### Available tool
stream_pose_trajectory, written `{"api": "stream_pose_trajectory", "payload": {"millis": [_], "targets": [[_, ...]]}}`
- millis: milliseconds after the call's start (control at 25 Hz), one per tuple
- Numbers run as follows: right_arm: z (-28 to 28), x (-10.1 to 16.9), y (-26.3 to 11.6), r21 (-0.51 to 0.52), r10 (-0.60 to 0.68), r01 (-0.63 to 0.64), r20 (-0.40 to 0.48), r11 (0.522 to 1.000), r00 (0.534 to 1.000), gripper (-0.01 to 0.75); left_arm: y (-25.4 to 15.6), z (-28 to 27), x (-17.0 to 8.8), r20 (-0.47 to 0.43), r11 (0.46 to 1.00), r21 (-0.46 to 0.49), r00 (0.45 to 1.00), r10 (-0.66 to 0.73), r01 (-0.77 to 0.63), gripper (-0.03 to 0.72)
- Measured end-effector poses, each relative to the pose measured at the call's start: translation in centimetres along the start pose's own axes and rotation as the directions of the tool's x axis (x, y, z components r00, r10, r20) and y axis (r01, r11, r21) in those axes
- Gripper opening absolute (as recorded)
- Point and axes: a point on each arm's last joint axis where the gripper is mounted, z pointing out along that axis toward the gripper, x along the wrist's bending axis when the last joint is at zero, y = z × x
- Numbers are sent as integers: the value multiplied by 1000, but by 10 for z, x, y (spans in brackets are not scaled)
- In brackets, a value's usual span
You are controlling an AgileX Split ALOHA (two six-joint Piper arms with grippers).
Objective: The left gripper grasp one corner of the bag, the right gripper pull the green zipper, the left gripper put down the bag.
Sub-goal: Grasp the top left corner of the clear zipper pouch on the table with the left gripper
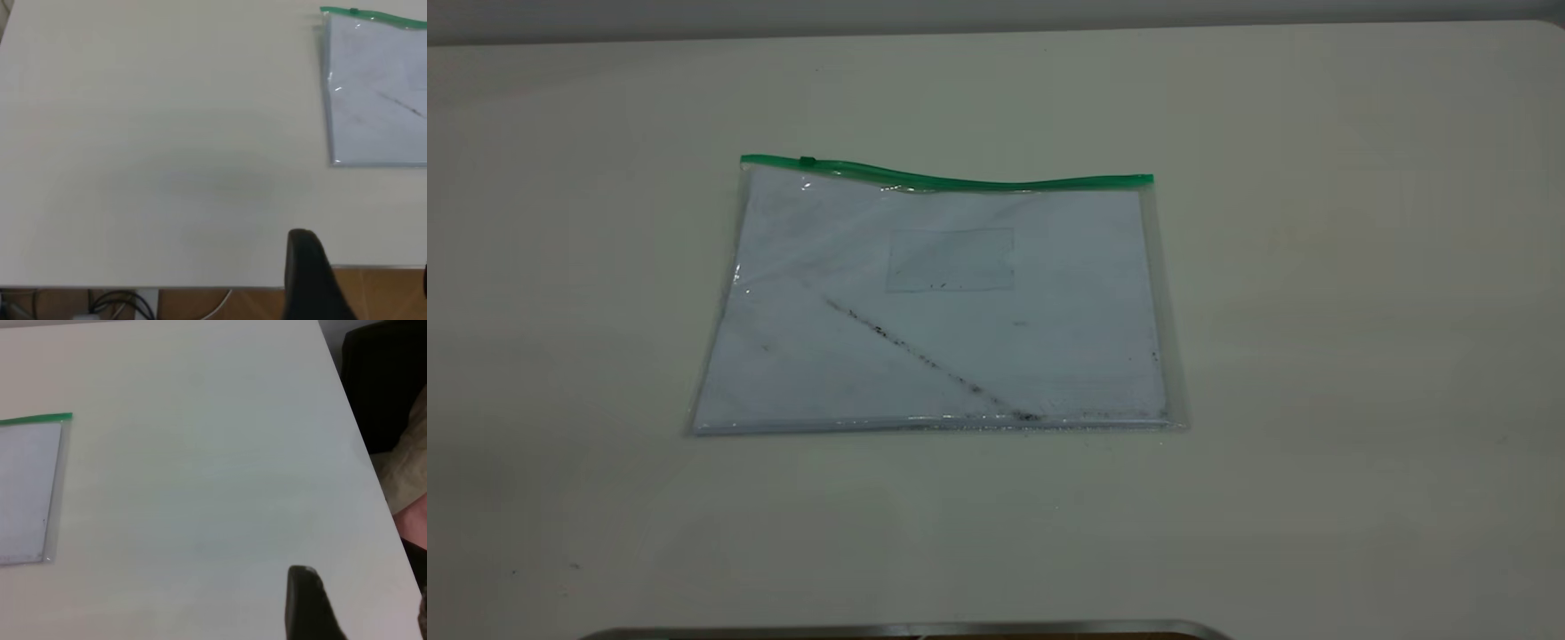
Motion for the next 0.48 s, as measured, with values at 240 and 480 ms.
{"api": "stream_pose_trajectory", "payload": {"millis": [240,480], "targets": [[0,0,0,0,2,-2,-5,1000,1000,429,2,0,-4,46,1000,-20,999,-15,16,467],[18,16,15,121,18,-2,-138,993,990,429,24,-1,-5,74,993,-41,991,-107,110,467]]}}
